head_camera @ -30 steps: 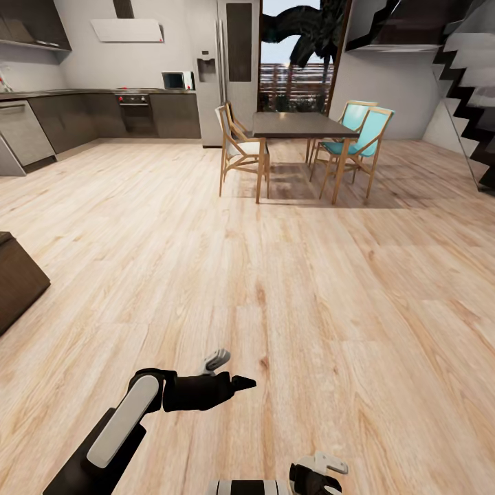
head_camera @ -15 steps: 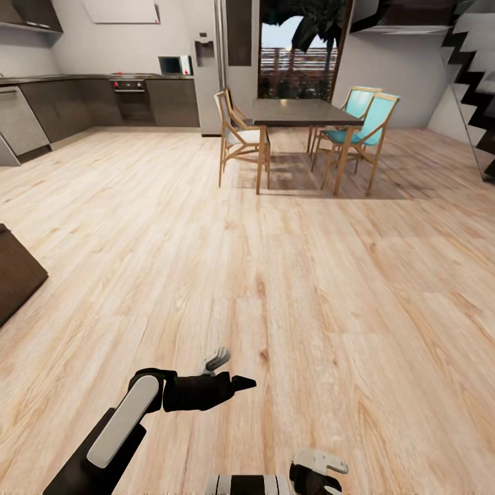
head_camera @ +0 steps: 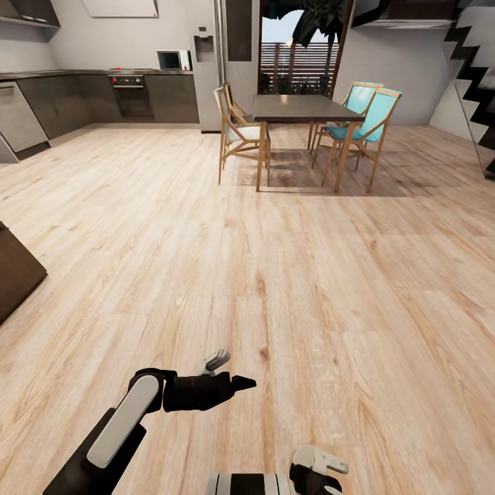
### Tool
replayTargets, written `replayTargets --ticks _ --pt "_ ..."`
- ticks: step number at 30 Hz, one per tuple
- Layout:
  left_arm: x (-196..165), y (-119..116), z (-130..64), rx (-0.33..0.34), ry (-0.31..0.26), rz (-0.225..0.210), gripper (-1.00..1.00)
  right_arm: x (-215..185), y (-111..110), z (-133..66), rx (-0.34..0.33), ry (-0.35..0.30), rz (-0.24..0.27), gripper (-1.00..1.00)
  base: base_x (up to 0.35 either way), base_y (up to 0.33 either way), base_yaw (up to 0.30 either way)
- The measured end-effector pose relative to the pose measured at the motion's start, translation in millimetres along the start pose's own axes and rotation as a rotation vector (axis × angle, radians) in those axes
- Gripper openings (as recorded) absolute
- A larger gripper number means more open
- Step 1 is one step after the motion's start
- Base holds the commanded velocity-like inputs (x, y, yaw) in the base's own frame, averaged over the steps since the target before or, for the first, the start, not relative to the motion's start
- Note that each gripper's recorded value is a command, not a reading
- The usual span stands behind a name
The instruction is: Place each of the two pumpkins and all three candles from the living room inside a cabinet in the living room (use any cabinet), then make sure every cabinet is closed, and position the cauldron so it is next to a table in the living room.
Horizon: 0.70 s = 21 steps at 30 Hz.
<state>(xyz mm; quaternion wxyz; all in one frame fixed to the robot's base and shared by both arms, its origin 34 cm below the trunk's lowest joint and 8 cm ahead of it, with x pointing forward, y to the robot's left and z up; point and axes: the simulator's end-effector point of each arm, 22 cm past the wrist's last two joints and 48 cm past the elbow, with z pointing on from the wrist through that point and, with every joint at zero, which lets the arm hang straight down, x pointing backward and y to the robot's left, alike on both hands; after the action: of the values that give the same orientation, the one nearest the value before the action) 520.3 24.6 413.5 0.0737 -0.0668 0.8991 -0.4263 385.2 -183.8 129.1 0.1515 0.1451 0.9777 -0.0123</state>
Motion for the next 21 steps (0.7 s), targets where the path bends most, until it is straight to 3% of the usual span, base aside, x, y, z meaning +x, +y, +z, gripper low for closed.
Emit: replayTargets --ticks 21 --pt "2.7 7.3 5.6 -0.003 0.013 -0.016 1.0 9.0 -2.3 4.1 0.006 0.019 -0.001 1.0 0.0 0.0 0.0"
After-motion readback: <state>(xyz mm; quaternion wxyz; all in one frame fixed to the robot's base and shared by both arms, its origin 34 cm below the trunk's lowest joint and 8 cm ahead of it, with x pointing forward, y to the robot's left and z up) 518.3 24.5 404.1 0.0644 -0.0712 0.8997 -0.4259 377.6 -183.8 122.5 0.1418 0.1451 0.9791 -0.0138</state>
